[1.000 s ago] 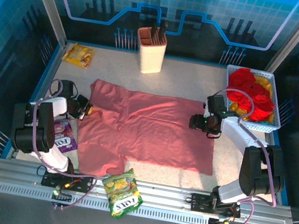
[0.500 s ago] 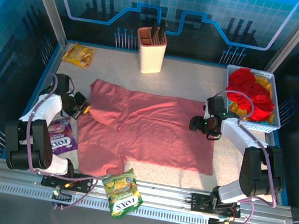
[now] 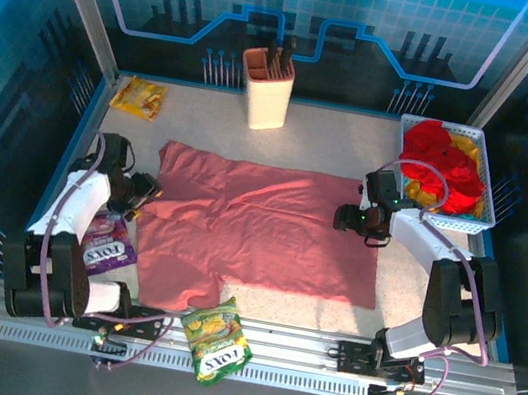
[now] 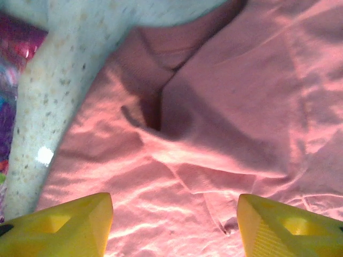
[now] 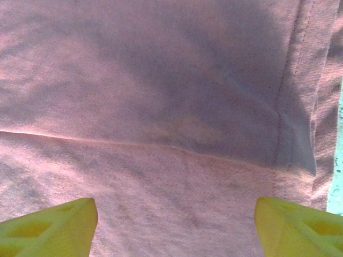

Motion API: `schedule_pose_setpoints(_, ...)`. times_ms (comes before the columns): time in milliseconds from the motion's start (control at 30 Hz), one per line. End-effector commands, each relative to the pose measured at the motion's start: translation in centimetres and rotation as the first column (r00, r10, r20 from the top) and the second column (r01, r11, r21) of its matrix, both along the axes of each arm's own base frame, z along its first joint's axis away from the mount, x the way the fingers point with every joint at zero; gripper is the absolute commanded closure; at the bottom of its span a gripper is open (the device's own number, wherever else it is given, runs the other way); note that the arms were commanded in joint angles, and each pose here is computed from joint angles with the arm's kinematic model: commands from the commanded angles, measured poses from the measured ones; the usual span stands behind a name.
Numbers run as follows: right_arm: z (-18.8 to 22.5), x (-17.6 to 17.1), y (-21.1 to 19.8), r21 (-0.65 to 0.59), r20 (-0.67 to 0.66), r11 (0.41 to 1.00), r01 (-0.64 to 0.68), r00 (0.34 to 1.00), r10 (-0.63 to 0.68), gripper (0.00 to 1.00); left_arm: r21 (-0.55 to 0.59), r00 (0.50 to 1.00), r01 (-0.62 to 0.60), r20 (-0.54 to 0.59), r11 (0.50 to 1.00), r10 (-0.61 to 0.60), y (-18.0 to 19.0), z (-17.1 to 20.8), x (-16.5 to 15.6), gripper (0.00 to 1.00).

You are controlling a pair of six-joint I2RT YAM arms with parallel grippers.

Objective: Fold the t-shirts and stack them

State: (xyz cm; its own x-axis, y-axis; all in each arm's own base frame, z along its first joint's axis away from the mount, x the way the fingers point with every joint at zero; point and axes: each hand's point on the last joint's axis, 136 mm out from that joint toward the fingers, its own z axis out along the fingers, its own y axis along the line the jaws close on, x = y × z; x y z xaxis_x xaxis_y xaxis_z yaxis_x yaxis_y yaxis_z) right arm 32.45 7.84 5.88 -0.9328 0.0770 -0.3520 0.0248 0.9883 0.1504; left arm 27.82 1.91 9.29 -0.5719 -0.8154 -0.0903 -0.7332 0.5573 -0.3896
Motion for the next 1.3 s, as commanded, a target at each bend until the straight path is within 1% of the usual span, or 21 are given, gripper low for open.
schedule_pose_setpoints(0,1.5,1.5,0.7,0.002,0.034,1.0,0.013,0.999,-0.013,0.2,0.126,0.994,0.096,0.04,0.987,-0.102,0.0,2.2,2.3,0.38)
schedule_pose_setpoints(67,1.8,2.4,1.0,-0.018,0.036,1.0,0.021,0.999,-0.02,0.18,0.19,0.982,0.172,0.043,0.967,-0.183,-1.3,2.9,4.2,0.39)
schedule_pose_setpoints(133,1.7,3.3,1.4,-0.031,0.028,0.999,0.027,0.999,-0.026,0.17,0.257,0.961,0.246,0.063,0.935,-0.27,-2.9,3.3,6.5,0.39)
schedule_pose_setpoints(233,0.7,4.3,1.9,-0.054,0.002,0.998,0.045,0.999,-0.045,0.17,0.286,0.938,0.304,0.075,0.909,-0.338,-4.7,2.7,9.6,0.39)
schedule_pose_setpoints(300,0.2,4.9,2.3,-0.054,-0.019,0.997,0.061,0.998,-0.062,0.17,0.272,0.94,0.319,0.032,0.908,-0.34,-5.0,1.3,11.0,0.39)
schedule_pose_setpoints(400,-0.6,5.9,2.4,-0.065,-0.047,0.995,0.081,0.995,-0.084,0.17,0.247,0.937,0.348,-0.089,0.904,-0.337,-4.9,-1.3,12.3,0.41)
schedule_pose_setpoints(467,-1.1,6.4,2.5,-0.075,-0.065,0.994,0.085,0.994,-0.09,0.17,0.244,0.929,0.368,-0.143,0.897,-0.343,-4.8,-2.9,13.1,0.41)
schedule_pose_setpoints(600,-2.2,7.7,2.6,-0.104,-0.106,0.992,0.076,0.991,-0.087,0.18,0.221,0.905,0.409,-0.227,0.885,-0.361,-4.7,-5.2,14.7,0.42)
schedule_pose_setpoints(700,-3.0,8.7,3.0,-0.103,-0.136,0.992,0.072,0.987,-0.086,0.19,0.193,0.894,0.417,-0.26,0.888,-0.364,-4.9,-6.5,15.4,0.42)
schedule_pose_setpoints(767,-3.3,9.4,2.9,-0.107,-0.149,0.992,0.073,0.985,-0.089,0.19,0.171,0.875,0.441,-0.303,0.881,-0.379,-5.0,-7.3,15.7,0.42)
schedule_pose_setpoints(833,-3.5,10.4,2.5,-0.108,-0.154,0.991,0.079,0.983,-0.095,0.2,0.173,0.858,0.462,-0.335,0.87,-0.389,-4.7,-8.1,16.2,0.42)
schedule_pose_setpoints(933,-3.7,11.7,1.5,-0.1,-0.167,0.99,0.104,0.979,-0.119,0.22,0.137,0.85,0.458,-0.357,0.878,-0.388,-4.0,-8.7,17.0,0.43)
schedule_pose_setpoints(1067,-4.2,13.3,0.5,-0.08,-0.168,0.989,0.127,0.976,-0.139,0.23,0.111,0.868,0.419,-0.341,0.901,-0.362,-3.0,-9.2,18.0,0.44)
schedule_pose_setpoints(1167,-4.4,14.6,0.2,-0.081,-0.163,0.988,0.134,0.976,-0.146,0.23,0.088,0.871,0.411,-0.332,0.907,-0.362,-3.2,-9.4,18.7,0.44)
schedule_pose_setpoints(1267,-4.2,16.3,0.2,-0.081,-0.148,0.987,0.136,0.978,-0.147,0.23,0.055,0.895,0.37,-0.289,0.927,-0.34,-3.6,-9.6,19.7,0.45)
